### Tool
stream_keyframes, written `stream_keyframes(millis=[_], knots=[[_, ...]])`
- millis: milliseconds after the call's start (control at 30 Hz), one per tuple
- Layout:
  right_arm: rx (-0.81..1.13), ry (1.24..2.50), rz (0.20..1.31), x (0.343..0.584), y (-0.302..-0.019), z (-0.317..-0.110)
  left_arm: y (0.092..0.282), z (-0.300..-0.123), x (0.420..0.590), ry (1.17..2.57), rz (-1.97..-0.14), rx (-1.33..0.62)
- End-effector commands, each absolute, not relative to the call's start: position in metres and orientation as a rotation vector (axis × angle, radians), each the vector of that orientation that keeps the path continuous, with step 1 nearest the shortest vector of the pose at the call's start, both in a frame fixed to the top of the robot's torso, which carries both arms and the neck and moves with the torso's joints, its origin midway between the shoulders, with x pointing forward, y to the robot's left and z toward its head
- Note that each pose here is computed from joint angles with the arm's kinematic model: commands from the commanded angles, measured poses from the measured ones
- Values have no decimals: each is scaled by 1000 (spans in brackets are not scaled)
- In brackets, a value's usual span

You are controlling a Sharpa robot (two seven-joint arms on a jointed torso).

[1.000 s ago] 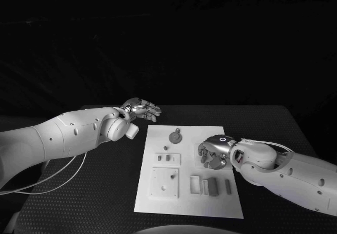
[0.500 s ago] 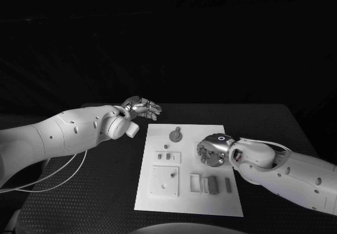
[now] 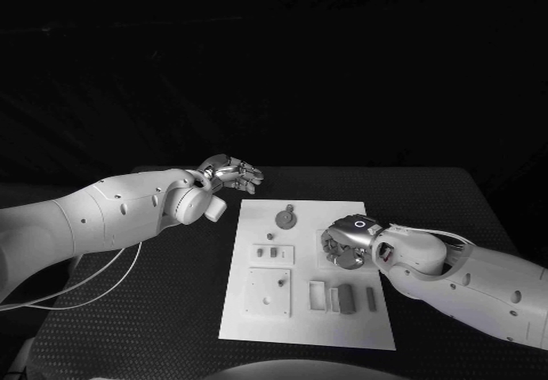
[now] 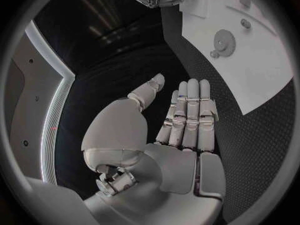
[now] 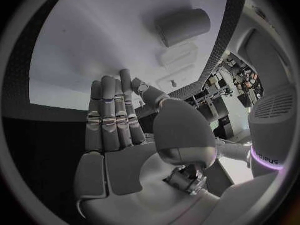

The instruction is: Assemble the parts on the task board

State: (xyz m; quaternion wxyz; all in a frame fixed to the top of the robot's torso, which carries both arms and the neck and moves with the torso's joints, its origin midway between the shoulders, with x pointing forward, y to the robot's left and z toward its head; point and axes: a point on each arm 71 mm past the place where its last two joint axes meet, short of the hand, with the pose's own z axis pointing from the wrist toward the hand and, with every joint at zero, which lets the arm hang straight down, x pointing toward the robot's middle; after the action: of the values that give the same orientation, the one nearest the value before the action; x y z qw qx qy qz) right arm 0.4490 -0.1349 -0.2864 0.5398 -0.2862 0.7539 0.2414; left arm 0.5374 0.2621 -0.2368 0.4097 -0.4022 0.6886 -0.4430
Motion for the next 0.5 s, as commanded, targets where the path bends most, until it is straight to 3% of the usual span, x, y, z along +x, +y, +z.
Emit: stream_keyframes(millis=[33,267,500], knots=[[-708,1766,566,447,-133,-286,260,-236,537,1735,-1140,-1008],[-690,1735,609,441,-129,-279,259,-236,538,1734,-1140,-1008],[-640,1670,673,443,-118,-245,259,-236,538,1734,-1140,-1008]])
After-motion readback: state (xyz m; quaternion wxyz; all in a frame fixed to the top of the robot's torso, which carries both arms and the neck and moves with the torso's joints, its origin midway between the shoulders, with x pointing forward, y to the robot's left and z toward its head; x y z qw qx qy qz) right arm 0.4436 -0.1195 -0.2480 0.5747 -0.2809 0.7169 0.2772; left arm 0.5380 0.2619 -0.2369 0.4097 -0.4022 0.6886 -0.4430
